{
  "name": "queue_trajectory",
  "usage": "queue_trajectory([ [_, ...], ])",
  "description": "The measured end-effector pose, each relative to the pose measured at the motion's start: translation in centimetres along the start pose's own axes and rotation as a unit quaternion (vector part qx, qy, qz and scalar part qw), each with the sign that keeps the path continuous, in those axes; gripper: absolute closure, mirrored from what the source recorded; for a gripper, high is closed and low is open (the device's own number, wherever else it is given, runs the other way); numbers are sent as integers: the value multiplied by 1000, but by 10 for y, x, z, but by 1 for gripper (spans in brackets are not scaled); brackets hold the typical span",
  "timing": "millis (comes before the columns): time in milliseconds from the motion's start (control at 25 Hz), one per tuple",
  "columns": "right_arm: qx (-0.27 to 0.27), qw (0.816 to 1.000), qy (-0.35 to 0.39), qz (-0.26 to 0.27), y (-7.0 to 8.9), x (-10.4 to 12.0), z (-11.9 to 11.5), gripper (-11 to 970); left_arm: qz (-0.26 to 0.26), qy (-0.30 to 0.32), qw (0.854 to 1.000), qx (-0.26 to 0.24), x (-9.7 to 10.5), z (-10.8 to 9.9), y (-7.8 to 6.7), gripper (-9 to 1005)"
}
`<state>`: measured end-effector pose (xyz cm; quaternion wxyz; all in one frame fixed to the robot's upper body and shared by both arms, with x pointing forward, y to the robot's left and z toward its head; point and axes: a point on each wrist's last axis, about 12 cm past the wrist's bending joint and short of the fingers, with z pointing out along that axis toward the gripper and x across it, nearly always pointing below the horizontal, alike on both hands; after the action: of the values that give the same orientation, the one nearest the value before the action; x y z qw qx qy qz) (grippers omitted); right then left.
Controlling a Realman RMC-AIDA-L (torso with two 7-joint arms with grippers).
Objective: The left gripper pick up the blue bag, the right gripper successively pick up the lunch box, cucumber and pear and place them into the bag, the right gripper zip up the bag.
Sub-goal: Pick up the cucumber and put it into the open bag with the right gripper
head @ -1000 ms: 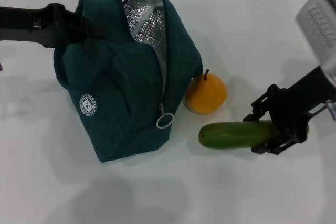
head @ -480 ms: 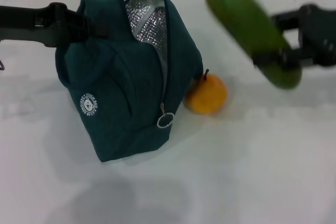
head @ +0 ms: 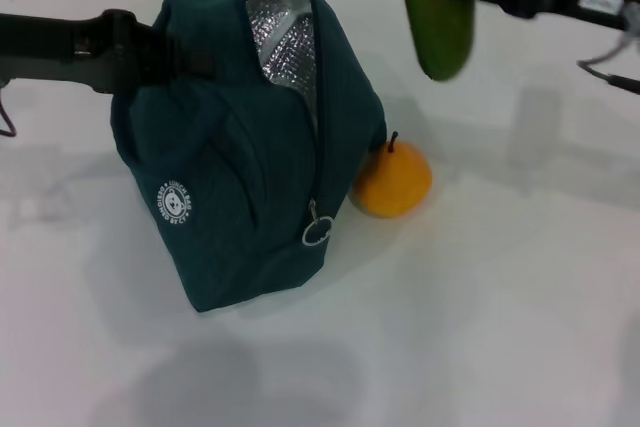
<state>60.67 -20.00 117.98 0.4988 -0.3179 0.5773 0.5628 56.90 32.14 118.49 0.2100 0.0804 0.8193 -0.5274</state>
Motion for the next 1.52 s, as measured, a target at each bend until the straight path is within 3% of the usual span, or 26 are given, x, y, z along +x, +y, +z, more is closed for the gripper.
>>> queue_trajectory([
  [360, 48, 995, -80, 34, -15, 10, 39, 379, 7, 4, 1000, 3, 1, 1, 0, 955],
  [840, 52, 998, -27, 24, -15, 13, 82, 377, 6, 17, 999, 35, 9, 6, -5, 955],
  [1520, 71, 997, 23, -1, -3, 47, 103, 373, 8, 12, 999, 50, 10, 8, -7, 955],
])
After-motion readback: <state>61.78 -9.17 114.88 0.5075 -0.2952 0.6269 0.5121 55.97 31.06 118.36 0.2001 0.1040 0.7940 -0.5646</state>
